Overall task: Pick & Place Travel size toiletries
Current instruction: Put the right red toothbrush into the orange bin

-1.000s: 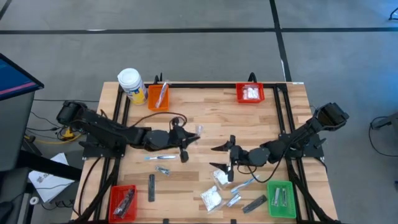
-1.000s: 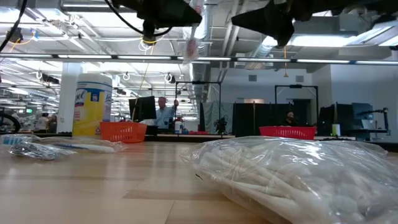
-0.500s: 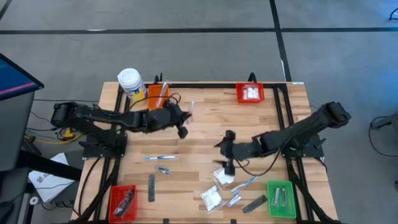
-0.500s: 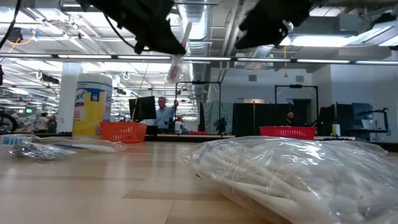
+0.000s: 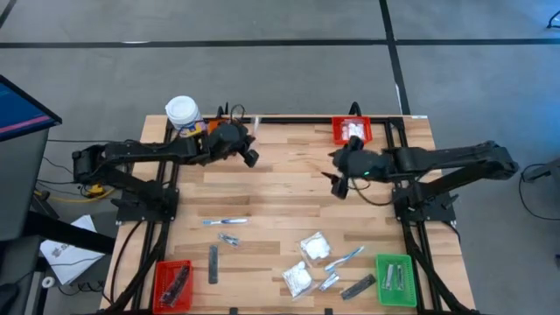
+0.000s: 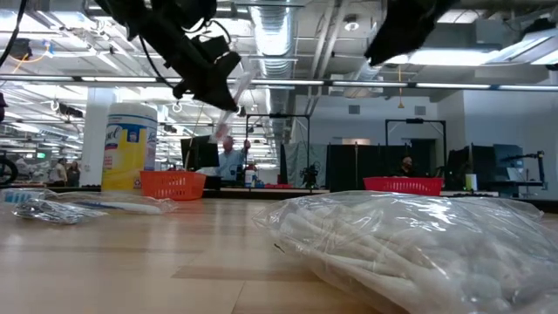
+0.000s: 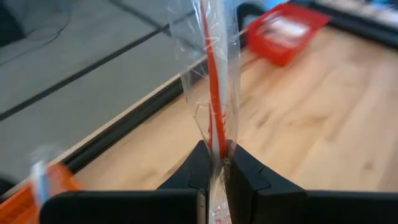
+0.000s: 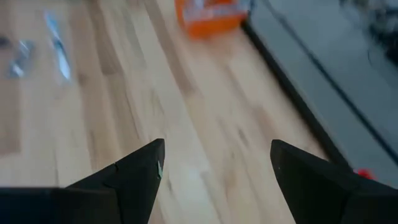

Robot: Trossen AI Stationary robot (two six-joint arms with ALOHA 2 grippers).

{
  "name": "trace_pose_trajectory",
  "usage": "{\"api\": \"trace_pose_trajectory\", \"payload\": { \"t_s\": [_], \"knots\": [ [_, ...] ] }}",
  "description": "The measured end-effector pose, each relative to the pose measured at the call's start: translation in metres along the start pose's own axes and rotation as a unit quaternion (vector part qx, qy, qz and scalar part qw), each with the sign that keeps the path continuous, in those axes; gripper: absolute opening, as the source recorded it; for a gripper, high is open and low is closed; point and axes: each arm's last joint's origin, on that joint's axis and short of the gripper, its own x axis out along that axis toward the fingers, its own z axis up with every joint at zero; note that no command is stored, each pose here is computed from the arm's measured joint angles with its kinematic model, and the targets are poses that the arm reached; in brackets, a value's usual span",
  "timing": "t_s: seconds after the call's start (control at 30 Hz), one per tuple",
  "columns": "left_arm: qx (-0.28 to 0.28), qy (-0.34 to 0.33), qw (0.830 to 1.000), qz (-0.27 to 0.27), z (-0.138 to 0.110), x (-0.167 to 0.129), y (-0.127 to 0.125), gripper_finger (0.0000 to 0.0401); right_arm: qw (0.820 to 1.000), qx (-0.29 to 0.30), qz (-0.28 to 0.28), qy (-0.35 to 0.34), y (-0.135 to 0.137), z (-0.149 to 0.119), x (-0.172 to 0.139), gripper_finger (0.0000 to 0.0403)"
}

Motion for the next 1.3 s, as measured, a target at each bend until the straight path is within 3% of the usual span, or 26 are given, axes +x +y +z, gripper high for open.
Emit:
{"api": "trace_pose_trajectory", "payload": {
  "t_s": [0.1, 0.23, 0.3, 0.53, 0.67, 0.8, 1.1, 1.3],
  "knots": [
    [-0.008, 0.026, 0.999, 0.029, 0.006, 0.002, 0.014, 0.0014, 0.996, -0.016, 0.044, -0.074, -0.005, 0.006, -0.015, 0.0286],
    [-0.011, 0.055, 0.997, 0.058, 0.015, 0.001, 0.029, 0.0014, 0.979, -0.046, 0.141, -0.143, -0.006, 0.007, -0.031, 0.0286],
    [-0.015, 0.061, 0.996, 0.068, 0.022, -0.001, 0.035, 0.0014, 0.972, -0.052, 0.159, -0.165, -0.007, 0.003, -0.034, 0.0286],
    [0.000, 0.099, 0.991, 0.094, 0.030, -0.004, 0.052, 0.0014, 0.971, -0.011, 0.131, -0.200, -0.022, -0.009, -0.025, 0.0286],
    [0.015, 0.140, 0.985, 0.100, 0.023, 0.000, 0.058, 0.0014, 0.969, 0.011, 0.154, -0.192, -0.033, -0.010, -0.020, 0.0286],
    [0.026, 0.170, 0.981, 0.093, 0.017, 0.010, 0.060, 0.0014, 0.965, 0.017, 0.176, -0.192, -0.039, -0.010, -0.017, 0.0286],
    [0.057, 0.231, 0.966, 0.102, -0.003, 0.045, 0.059, 0.0013, 0.969, 0.016, 0.163, -0.187, -0.046, -0.011, -0.014, 0.0286],
    [0.034, 0.253, 0.956, 0.142, -0.013, 0.064, 0.072, 0.0014, 0.971, 0.009, 0.163, -0.177, -0.046, -0.013, -0.013, 0.0286]
  ]
}}
